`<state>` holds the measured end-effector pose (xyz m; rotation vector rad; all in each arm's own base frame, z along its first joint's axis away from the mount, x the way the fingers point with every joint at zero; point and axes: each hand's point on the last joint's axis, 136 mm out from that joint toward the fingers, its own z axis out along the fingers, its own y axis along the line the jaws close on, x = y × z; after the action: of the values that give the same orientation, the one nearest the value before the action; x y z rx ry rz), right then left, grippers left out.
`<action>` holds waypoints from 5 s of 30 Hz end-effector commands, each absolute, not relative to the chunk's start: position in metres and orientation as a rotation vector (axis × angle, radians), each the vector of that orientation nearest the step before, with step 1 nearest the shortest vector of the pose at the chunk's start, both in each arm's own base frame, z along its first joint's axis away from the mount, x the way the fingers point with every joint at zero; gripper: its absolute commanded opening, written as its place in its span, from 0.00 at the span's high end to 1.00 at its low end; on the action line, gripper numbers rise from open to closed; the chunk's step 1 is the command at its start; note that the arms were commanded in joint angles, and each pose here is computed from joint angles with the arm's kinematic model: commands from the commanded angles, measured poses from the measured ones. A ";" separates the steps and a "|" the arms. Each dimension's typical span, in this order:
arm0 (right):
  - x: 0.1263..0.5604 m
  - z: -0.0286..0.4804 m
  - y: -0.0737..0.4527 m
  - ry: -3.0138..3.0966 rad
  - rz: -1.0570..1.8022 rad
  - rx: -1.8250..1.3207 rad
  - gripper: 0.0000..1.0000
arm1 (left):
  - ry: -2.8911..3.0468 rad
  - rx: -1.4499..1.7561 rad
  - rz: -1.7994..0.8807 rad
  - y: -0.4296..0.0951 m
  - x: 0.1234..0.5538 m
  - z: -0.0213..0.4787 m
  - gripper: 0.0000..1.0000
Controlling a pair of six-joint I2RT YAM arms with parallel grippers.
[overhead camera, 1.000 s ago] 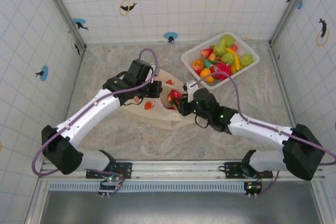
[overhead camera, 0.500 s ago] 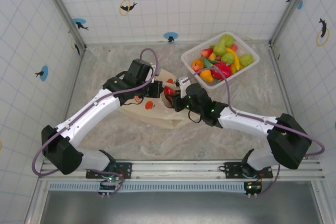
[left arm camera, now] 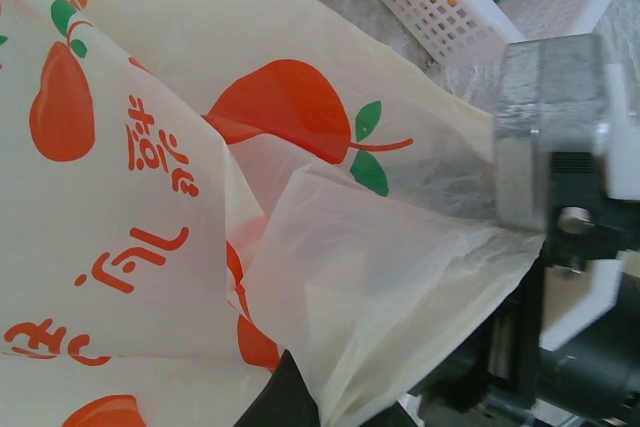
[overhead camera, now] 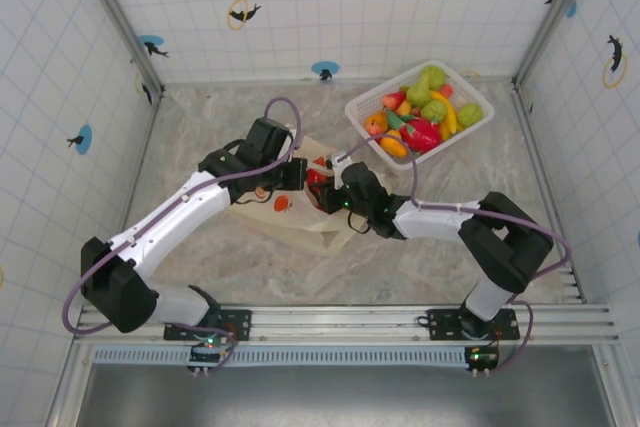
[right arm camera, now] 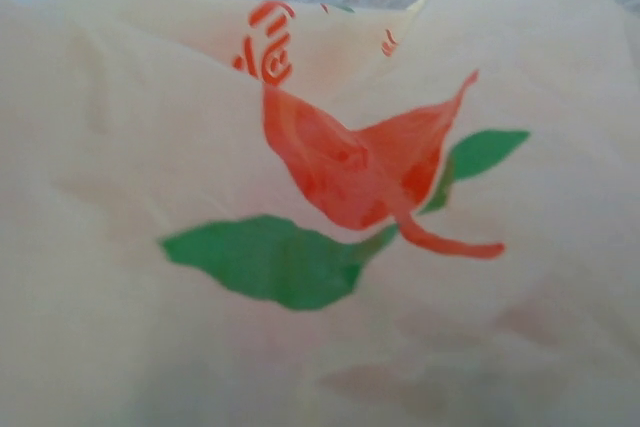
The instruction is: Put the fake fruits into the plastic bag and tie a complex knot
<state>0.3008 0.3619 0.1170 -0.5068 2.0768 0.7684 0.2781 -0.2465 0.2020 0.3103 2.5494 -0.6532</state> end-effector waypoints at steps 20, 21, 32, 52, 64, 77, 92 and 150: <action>0.295 0.153 0.351 2.036 0.834 -0.452 0.30 | 2.558 0.214 -0.569 -0.226 0.287 0.195 1.00; 0.292 0.155 0.349 2.036 0.837 -0.453 0.30 | 2.559 0.221 -0.570 -0.226 0.286 0.195 1.00; 0.255 0.212 0.348 1.993 1.016 -0.523 0.35 | 2.562 0.251 -0.604 -0.230 0.283 0.188 1.00; 0.227 0.316 0.287 1.860 1.122 -0.511 0.31 | 2.469 0.293 -0.743 -0.245 0.281 0.226 1.00; 0.272 0.273 0.176 2.005 0.902 -0.222 0.26 | 2.393 0.317 -0.810 -0.251 0.282 0.260 1.00; 0.290 0.225 0.130 2.089 0.827 -0.073 0.27 | 2.358 0.341 -0.846 -0.262 0.289 0.273 1.00; 0.376 0.198 0.091 2.280 0.360 0.026 0.24 | 2.406 0.325 -0.739 -0.252 0.295 0.255 1.00; 0.477 0.040 0.093 2.879 -0.126 -0.933 0.00 | 2.447 0.339 -0.695 -0.248 0.293 0.242 1.00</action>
<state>0.4962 0.0959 0.0673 -0.8416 2.7749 -0.0835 0.2908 -0.2516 0.2393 0.3259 2.4499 -0.7224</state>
